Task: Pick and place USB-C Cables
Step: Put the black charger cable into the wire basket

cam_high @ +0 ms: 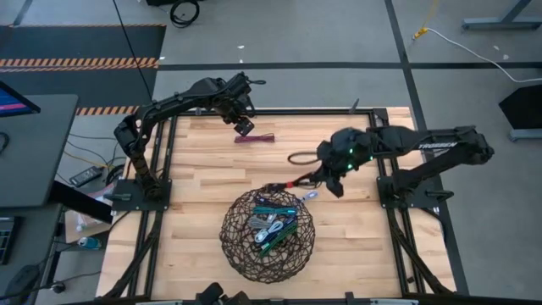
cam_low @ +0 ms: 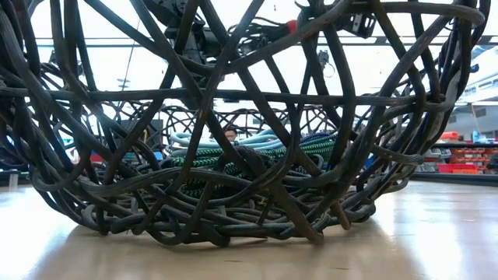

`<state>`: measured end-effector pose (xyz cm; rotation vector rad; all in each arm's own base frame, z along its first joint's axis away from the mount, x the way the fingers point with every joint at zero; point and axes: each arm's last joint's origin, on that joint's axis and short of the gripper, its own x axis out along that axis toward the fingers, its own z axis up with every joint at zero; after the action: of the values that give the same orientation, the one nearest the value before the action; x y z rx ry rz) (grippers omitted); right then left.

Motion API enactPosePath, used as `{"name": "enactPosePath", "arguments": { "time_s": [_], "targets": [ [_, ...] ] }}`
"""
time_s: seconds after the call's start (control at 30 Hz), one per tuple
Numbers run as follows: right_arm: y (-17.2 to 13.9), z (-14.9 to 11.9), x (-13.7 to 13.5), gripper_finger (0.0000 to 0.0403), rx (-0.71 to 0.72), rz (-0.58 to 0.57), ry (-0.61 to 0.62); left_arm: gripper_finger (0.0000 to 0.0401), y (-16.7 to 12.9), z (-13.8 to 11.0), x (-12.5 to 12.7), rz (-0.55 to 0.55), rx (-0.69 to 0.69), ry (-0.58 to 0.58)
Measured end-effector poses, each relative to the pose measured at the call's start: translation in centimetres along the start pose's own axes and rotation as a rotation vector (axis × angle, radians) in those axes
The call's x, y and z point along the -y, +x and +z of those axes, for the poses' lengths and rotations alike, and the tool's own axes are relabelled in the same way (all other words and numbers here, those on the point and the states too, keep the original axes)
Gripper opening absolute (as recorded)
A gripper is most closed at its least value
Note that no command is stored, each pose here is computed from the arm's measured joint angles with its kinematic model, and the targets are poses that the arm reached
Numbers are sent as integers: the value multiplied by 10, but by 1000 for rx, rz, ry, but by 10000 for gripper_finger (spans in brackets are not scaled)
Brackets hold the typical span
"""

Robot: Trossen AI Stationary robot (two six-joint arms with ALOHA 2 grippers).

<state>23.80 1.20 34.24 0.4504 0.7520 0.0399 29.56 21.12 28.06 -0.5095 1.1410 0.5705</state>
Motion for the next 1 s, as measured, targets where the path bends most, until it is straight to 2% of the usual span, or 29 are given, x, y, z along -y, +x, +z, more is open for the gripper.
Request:
{"name": "enactPosePath", "arguments": {
  "time_s": [0.2,0.47,0.83,1.0],
  "targets": [
    [27,-8,-17,0,-70,-6,69,233,0,0,0,0,2,0],
    [82,-17,-35,0,-141,12,63,233,0,0,0,0,2,1],
    [151,-35,-27,0,-275,-45,58,233,0,0,0,0,1,32],
    [172,-45,-22,0,-339,-62,70,233,0,0,0,0,2,38]
  ]
}}
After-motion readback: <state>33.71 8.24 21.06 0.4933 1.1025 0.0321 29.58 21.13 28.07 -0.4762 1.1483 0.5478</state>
